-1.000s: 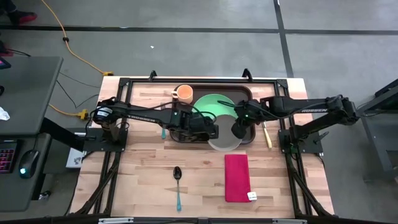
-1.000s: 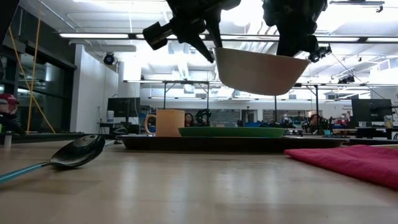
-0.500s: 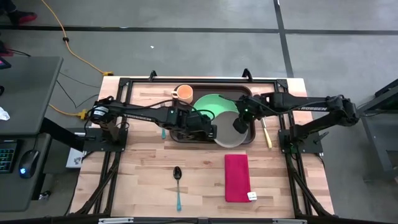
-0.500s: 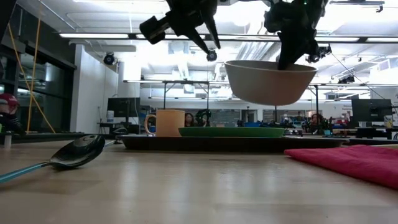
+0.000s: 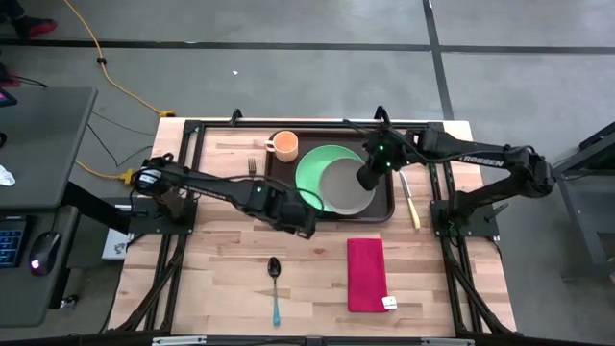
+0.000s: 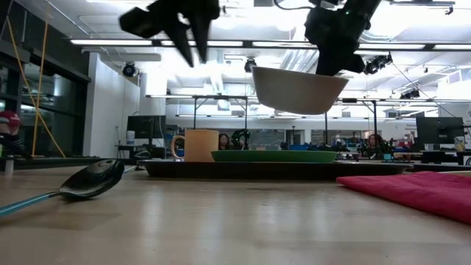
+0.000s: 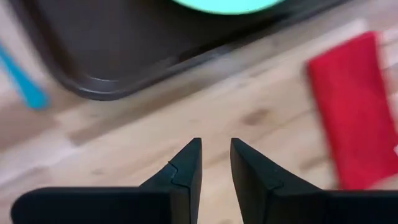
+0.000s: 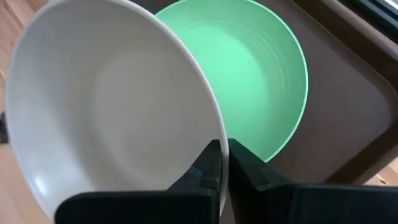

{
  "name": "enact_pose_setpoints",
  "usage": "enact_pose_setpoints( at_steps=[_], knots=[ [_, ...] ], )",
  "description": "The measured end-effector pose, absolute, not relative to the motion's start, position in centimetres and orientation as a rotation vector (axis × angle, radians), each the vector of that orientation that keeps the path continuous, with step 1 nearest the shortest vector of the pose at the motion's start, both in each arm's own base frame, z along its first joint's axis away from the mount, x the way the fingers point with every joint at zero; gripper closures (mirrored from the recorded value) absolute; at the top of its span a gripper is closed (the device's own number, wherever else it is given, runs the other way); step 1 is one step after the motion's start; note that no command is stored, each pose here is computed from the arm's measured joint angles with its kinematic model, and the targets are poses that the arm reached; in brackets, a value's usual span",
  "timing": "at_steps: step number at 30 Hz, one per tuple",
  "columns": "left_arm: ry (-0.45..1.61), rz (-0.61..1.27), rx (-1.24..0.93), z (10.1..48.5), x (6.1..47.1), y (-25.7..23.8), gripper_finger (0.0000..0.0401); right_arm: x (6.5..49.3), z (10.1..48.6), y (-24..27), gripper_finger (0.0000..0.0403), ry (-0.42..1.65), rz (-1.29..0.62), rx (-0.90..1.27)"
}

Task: Set up tray
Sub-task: Put the gray bowl on top of the green plate on the brown tray

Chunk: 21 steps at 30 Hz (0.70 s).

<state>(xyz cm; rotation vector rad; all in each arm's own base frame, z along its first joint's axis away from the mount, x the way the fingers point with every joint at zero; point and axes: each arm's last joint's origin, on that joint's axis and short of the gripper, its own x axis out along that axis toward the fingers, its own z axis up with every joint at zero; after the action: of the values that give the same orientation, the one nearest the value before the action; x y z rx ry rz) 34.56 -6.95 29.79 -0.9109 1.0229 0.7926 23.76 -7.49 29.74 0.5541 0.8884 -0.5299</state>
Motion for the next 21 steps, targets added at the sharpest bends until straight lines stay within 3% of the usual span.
enact_pose_setpoints(
  at_steps=[10, 21],
  knots=[
    [0.985, 0.932, -0.646, 29.7, 33.3, -6.8, 0.0290, 25.8, 27.7, -9.4, 0.0403, 0.908, -0.505, 0.601],
    [0.906, 0.919, -0.618, 30.5, 30.2, -5.9, 0.0290, 26.6, 26.4, -11.3, 0.0403, 0.901, -0.516, 0.649]
  ],
)
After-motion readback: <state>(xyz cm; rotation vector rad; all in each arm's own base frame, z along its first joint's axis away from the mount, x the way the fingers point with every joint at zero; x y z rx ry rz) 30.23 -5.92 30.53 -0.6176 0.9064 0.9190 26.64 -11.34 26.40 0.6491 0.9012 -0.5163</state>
